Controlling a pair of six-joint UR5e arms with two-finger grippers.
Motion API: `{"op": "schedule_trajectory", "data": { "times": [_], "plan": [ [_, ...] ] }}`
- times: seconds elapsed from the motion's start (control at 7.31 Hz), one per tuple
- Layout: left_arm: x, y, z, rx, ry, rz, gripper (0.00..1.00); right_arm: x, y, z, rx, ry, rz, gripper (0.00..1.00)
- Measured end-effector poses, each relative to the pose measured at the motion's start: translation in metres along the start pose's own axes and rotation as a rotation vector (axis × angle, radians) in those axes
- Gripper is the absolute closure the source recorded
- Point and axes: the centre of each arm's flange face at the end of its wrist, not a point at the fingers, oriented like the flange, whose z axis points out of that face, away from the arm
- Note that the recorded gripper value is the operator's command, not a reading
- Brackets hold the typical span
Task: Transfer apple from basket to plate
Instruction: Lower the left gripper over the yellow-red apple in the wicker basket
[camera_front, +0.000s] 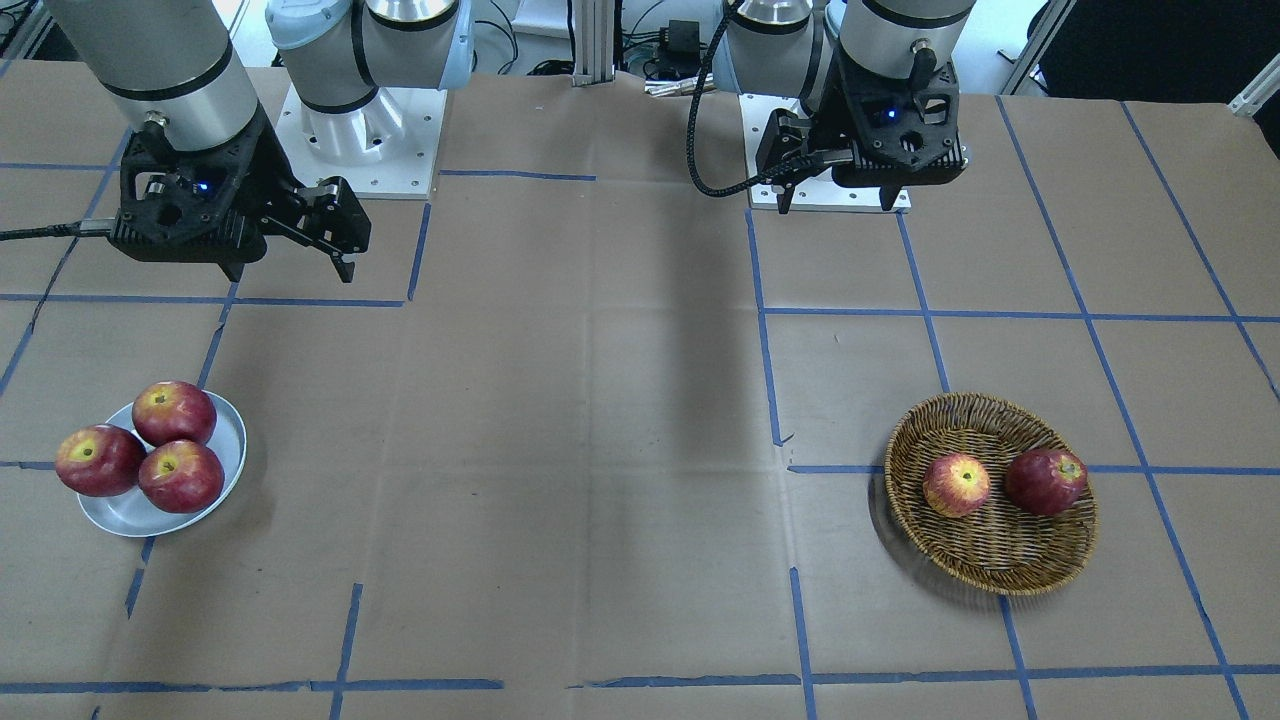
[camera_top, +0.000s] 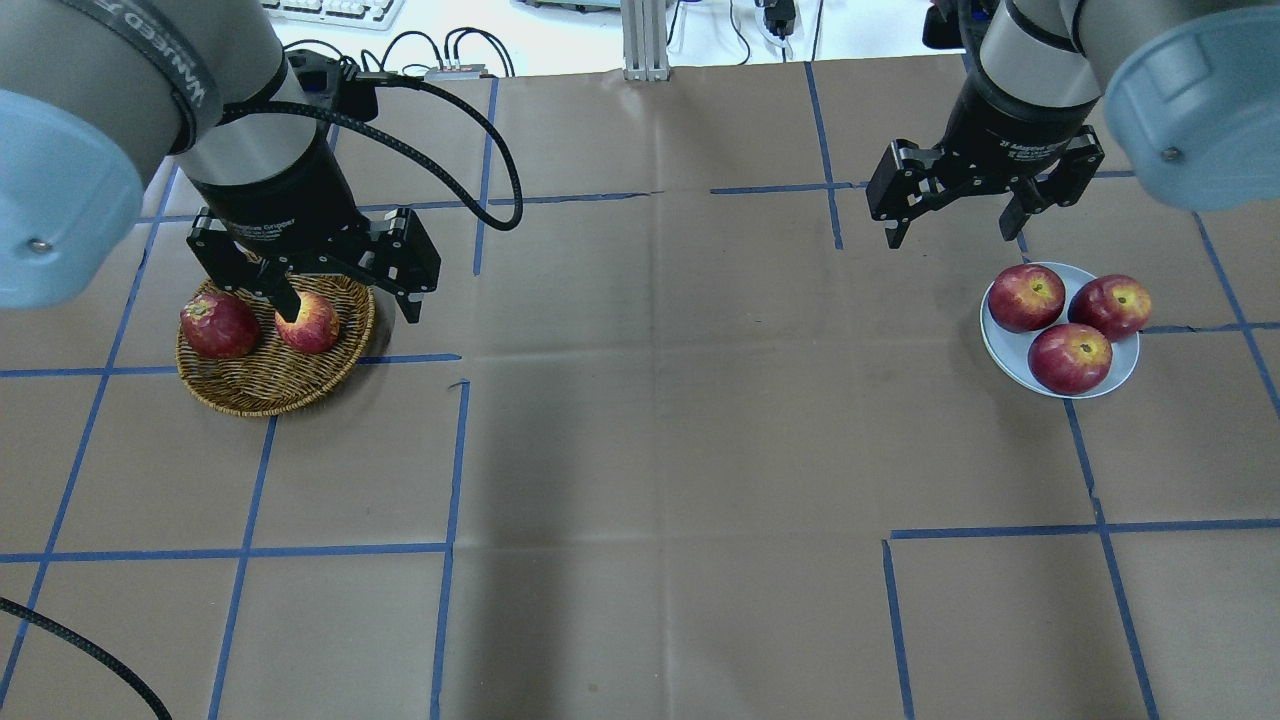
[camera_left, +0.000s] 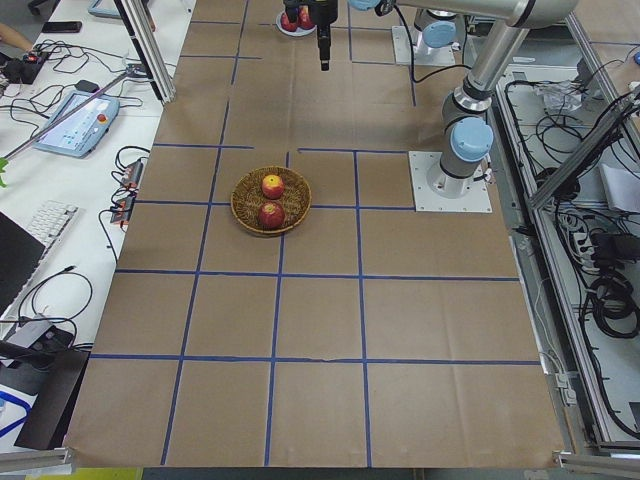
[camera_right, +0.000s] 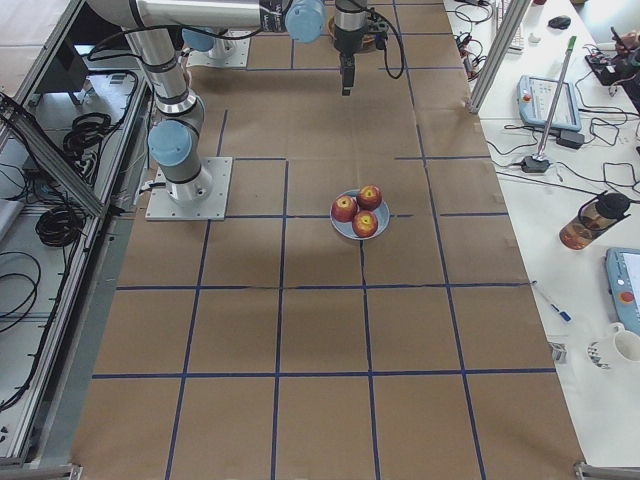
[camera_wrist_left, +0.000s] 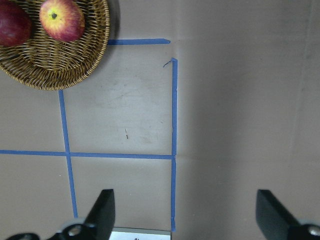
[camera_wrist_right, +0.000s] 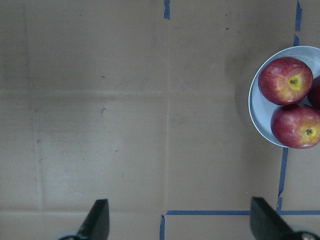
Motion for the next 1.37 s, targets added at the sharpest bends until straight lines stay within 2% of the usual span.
{"op": "schedule_trajectory", "data": {
  "times": [0.27, 0.68, 0.82, 1.09, 1.37],
  "plan": [
    [0.000, 0.005, -0.005, 0.008, 0.001, -0.001, 0.01, 0.000, 0.000, 0.000, -0.001, 0.000, 0.000, 0.00],
    [-0.005, -0.002, 0.004, 0.030, 0.000, 0.147, 0.01, 0.000, 0.000, 0.000, 0.000, -0.001, 0.000, 0.00],
    [-0.008, -0.009, 0.013, 0.029, 0.000, 0.166, 0.01, 0.000, 0.000, 0.000, 0.000, -0.001, 0.000, 0.00],
    [-0.037, -0.038, 0.044, 0.025, 0.004, 0.201, 0.01, 0.000, 0.000, 0.000, 0.000, -0.001, 0.000, 0.00],
    [-0.091, -0.072, 0.103, 0.048, 0.005, 0.247, 0.01, 0.000, 0.000, 0.001, -0.002, -0.001, 0.000, 0.00]
  ]
}}
